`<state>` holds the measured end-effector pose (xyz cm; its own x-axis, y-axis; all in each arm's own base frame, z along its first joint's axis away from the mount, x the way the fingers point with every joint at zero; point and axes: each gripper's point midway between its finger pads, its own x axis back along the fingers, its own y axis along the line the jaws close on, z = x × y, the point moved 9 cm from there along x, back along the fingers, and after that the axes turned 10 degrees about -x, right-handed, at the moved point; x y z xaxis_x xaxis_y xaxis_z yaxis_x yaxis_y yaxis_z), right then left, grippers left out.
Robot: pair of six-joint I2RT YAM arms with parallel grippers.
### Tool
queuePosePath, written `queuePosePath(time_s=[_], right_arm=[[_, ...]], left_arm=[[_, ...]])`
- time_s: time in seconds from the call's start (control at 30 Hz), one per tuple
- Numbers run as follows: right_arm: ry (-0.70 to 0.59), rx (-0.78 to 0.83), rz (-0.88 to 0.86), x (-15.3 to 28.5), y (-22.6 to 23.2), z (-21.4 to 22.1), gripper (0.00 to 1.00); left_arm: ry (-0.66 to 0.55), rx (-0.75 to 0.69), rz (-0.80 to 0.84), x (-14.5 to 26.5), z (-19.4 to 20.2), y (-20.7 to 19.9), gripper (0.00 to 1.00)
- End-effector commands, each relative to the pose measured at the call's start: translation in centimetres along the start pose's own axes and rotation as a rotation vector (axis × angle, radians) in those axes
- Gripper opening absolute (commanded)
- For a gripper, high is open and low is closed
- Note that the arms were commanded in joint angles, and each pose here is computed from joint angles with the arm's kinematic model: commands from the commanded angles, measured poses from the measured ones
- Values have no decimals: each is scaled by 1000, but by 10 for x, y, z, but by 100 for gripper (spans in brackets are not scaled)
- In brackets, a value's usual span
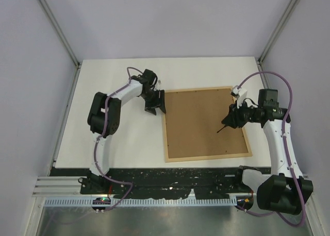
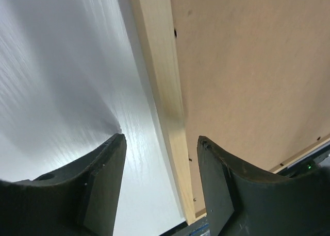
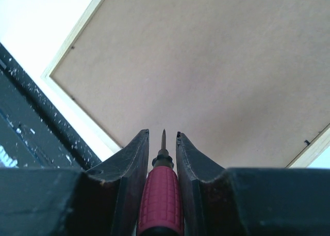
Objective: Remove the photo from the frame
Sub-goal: Adjust the photo frame at the center of the board.
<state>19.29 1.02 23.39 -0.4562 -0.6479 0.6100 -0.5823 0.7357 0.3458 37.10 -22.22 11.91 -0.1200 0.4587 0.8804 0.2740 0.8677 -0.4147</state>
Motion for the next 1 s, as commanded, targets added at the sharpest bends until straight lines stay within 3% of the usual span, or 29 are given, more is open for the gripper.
queuePosePath(time_s=[0.0, 0.3, 0.97], right_arm=[[-153, -30, 37, -4, -2, -19, 8], [-218, -38, 44, -4, 3, -18, 8], [-213, 8, 43, -7, 10, -14, 8]], left_arm=[[-9, -63, 67, 6, 20, -19, 61], [48, -34, 30, -8, 36, -20, 57], [63, -104, -122, -11, 53, -33, 47]])
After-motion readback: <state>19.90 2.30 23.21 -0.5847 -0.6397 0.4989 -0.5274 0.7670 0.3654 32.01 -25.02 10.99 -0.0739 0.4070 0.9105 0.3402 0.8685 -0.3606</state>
